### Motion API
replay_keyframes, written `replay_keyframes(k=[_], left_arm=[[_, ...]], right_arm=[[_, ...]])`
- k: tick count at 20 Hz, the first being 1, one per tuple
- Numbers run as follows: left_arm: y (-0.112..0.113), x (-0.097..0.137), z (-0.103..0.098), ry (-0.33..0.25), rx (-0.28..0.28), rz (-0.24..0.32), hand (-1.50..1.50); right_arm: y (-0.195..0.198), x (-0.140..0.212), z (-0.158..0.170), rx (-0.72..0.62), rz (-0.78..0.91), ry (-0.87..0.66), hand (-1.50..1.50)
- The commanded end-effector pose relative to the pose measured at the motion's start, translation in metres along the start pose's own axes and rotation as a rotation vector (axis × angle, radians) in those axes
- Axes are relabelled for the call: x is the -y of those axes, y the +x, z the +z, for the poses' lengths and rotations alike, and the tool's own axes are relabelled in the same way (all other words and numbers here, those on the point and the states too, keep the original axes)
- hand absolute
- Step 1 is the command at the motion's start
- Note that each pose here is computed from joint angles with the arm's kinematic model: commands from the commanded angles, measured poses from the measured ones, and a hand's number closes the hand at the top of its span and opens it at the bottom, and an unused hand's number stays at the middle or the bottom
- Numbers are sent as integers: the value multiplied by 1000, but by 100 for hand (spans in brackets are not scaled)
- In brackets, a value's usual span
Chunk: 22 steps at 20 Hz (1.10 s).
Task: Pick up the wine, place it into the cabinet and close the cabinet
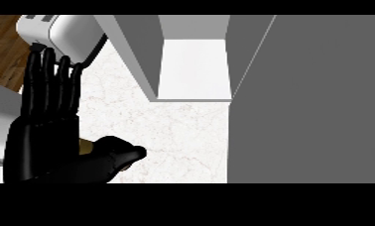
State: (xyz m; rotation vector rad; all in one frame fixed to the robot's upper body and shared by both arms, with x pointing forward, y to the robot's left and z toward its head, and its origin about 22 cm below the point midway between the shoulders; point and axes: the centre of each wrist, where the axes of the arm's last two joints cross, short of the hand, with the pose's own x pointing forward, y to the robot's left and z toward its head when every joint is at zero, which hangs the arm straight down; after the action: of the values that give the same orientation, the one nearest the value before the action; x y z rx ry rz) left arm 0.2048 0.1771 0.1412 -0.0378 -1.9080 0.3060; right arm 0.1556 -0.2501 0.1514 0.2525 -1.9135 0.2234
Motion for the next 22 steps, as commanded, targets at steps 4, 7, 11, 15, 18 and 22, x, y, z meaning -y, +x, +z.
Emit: replay_keyframes(k=[4,7,11,15,18,22], left_arm=[[4,10,0,25,-11,-10,-150],[23,12,8,16,-9,-36,-150],[2,-6,21,28,-4,-36,-150],[4,-4,25,52,-37,-51,-150],[8,-9,38,78,-59,-57,-150],[1,-30,32,111,-53,-83,-150]], right_arm=[[12,-2,6,-10,-1,17,-150],[17,1,-5,-12,14,16,-150],[12,1,-3,-20,-8,16,-150],[11,-9,-15,9,-10,15,-150],[30,5,-4,-20,-1,7,-150],[19,-4,4,-4,-10,13,-150]])
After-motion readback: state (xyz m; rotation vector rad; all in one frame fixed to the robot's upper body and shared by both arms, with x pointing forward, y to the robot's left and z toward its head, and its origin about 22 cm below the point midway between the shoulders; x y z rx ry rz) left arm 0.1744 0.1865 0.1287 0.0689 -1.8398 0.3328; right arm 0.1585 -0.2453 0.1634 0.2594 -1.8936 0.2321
